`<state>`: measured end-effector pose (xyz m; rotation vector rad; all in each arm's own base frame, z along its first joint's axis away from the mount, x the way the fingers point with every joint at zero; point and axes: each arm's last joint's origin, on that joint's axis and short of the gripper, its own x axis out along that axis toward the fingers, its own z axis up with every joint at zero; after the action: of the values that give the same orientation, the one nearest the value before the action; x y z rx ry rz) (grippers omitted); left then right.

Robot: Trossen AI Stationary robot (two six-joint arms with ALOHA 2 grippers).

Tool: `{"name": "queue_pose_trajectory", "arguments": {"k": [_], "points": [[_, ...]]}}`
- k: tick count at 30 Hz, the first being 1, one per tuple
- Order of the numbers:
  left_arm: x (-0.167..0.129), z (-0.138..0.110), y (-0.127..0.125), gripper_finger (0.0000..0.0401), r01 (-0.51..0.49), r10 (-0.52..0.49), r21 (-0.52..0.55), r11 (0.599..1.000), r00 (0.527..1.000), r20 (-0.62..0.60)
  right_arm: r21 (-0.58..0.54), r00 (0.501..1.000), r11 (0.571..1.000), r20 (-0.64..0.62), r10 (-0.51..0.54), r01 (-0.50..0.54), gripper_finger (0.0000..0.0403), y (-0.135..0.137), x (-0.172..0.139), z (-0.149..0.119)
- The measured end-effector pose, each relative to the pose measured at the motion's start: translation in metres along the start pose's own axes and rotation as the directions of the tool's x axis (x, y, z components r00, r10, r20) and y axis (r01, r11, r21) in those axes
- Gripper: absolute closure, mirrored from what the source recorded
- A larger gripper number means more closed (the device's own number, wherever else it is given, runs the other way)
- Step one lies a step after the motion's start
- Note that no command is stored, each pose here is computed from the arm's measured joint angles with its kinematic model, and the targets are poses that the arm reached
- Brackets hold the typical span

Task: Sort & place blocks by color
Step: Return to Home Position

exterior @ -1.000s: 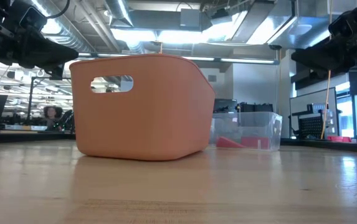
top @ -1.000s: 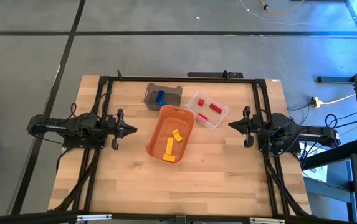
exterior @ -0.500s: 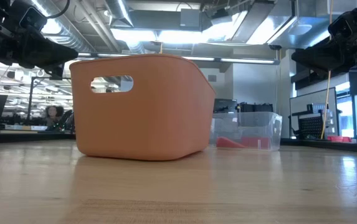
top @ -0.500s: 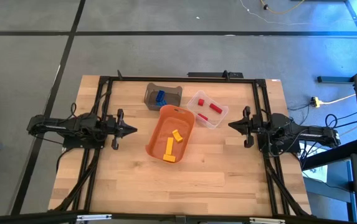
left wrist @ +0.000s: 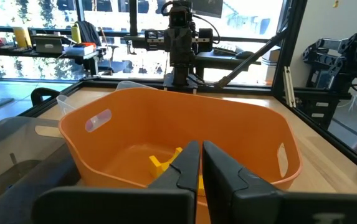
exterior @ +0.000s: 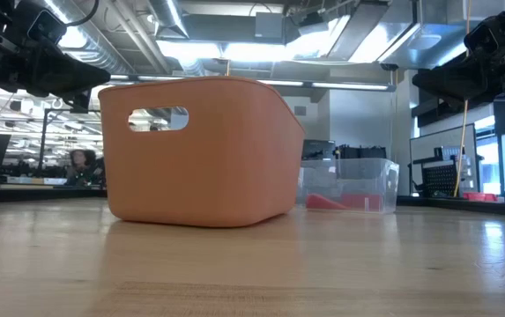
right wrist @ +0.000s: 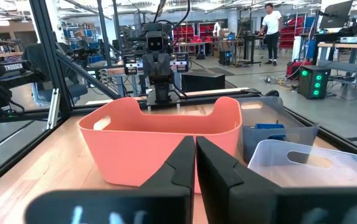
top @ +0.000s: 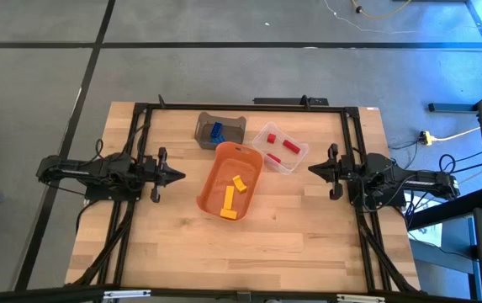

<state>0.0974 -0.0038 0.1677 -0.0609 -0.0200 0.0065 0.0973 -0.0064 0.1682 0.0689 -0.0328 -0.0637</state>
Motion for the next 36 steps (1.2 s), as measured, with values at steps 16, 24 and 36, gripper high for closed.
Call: {"name": "queue_pose_trajectory", "arguments": {"k": [16,24,36], "points": [[0.0000,0.0000,0.0000,0.0373,0.000,0.000,0.000,1.000,1.000,0.000,0.000,1.000,1.000,0.000,0.000,0.000,0.0384,0.0000,0.0000,0.0001],[0.0000,0.0000,0.0000,0.0387,0.000,0.000,0.000,1.000,1.000,0.000,0.000,1.000,1.000,0.000,0.000,0.000,0.0384,0.0000,0.0000,0.0001],[0.0000,0.0000,0.0000,0.0400,0.000,0.000,0.000,1.000,1.000,0.000,0.000,1.000,1.000,0.000,0.000,0.000,0.0384,0.0000,0.0000,0.0001]]}}
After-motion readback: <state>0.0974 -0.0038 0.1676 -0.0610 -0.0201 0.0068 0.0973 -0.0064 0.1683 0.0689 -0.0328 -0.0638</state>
